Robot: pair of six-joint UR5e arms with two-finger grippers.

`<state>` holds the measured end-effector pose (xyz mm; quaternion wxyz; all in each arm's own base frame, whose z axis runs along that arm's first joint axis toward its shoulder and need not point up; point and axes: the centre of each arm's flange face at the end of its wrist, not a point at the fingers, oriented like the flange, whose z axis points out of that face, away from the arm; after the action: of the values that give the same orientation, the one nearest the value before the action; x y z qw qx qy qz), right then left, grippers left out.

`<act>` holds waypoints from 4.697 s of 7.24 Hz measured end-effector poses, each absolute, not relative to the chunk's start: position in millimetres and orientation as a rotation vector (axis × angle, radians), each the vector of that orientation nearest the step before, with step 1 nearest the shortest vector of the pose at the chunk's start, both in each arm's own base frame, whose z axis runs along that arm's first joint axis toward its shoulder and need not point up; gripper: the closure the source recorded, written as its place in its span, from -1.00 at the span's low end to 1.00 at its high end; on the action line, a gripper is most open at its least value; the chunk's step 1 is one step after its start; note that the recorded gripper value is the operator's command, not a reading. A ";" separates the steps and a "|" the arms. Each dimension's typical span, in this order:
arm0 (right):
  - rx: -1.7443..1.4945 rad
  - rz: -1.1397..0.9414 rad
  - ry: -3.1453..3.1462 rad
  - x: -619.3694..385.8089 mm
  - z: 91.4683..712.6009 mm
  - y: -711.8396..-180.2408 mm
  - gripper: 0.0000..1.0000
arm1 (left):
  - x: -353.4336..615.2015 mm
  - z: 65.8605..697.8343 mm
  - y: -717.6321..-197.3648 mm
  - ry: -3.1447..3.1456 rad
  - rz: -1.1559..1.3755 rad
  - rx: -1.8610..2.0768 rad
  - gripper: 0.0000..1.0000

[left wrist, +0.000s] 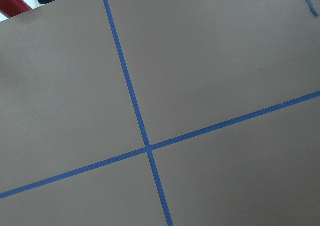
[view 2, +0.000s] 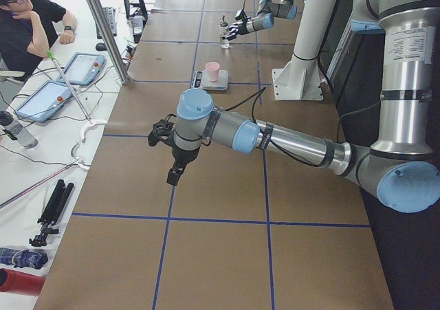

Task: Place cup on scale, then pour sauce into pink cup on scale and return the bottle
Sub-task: 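Close the right gripper around the glass sauce bottle, then lift the bottle with the right gripper and carry it toward the cup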

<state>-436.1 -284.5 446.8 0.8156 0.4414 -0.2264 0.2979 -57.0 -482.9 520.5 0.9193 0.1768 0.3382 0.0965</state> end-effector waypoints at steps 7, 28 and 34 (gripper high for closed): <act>0.948 0.655 -0.464 -432.8 454.2 -293.6 1.00 | -57.0 524.1 -479.9 0.697 0.198 0.358 -1.00; 1.290 -0.229 -0.400 -448.2 256.5 -318.6 1.00 | -53.3 531.9 -476.7 0.748 0.196 0.332 -1.00; 1.256 -0.475 0.161 -483.9 267.5 -355.1 1.00 | -53.3 532.5 -476.7 0.749 0.195 0.331 -1.00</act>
<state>-483.9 -355.1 267.5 0.7799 0.5812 0.0745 -0.2200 -53.3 -476.7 532.5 0.9127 0.1605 0.3635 0.0948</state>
